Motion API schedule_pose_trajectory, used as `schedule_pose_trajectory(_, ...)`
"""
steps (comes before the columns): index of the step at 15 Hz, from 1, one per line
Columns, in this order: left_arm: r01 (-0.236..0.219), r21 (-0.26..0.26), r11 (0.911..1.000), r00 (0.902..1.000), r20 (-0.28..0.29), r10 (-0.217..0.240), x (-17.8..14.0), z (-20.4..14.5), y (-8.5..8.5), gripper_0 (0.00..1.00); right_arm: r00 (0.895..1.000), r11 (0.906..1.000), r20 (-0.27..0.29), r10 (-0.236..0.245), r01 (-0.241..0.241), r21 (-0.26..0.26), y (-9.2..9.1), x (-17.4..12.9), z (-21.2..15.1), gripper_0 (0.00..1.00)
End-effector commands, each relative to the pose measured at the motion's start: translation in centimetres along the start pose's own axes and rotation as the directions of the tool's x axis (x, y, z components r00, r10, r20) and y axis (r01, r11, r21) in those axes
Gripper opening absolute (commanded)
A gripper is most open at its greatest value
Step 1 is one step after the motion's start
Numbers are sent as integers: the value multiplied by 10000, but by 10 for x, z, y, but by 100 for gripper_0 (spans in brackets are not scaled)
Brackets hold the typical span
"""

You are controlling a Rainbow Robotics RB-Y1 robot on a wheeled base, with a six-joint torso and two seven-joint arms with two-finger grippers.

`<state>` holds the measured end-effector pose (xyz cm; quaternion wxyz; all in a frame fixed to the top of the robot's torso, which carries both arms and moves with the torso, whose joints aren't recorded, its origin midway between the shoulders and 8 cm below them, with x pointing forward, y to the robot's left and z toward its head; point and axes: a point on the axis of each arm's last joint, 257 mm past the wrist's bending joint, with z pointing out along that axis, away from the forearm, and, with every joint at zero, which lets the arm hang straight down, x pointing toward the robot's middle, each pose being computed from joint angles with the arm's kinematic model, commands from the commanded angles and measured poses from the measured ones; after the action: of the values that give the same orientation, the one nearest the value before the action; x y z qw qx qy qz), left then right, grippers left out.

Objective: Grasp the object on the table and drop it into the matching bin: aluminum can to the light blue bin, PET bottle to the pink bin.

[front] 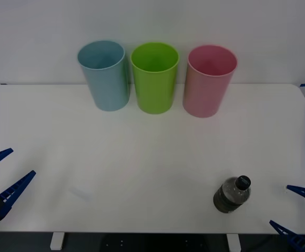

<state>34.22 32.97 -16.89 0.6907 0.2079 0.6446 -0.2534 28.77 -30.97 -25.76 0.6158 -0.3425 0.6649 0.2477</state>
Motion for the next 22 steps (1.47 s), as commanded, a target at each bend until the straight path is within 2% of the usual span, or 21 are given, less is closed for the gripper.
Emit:
schedule_pose_trajectory(1, 0, 0, 10000, 10000, 0, 0, 0, 0, 0, 100, 9998, 9999, 97, 149, -149, -53, 2, 10, 10, 100)
schedule_pose_trajectory(10, 0, 0, 10000, 10000, 0, 0, 0, 0, 0, 100, 10000, 9999, 28, -60, 60, 86, 3, 35, 55, 100)
schedule_pose_trajectory(17, 0, 0, 10000, 10000, 0, 0, 0, 0, 0, 100, 9997, 10000, -225, 52, -51, 60, 15, 52, 88, 100)
schedule_pose_trajectory(22, 0, 0, 10000, 10000, 0, 0, 0, 0, 0, 100, 9995, 9999, -282, -104, 103, -29, 23, 56, 108, 100)
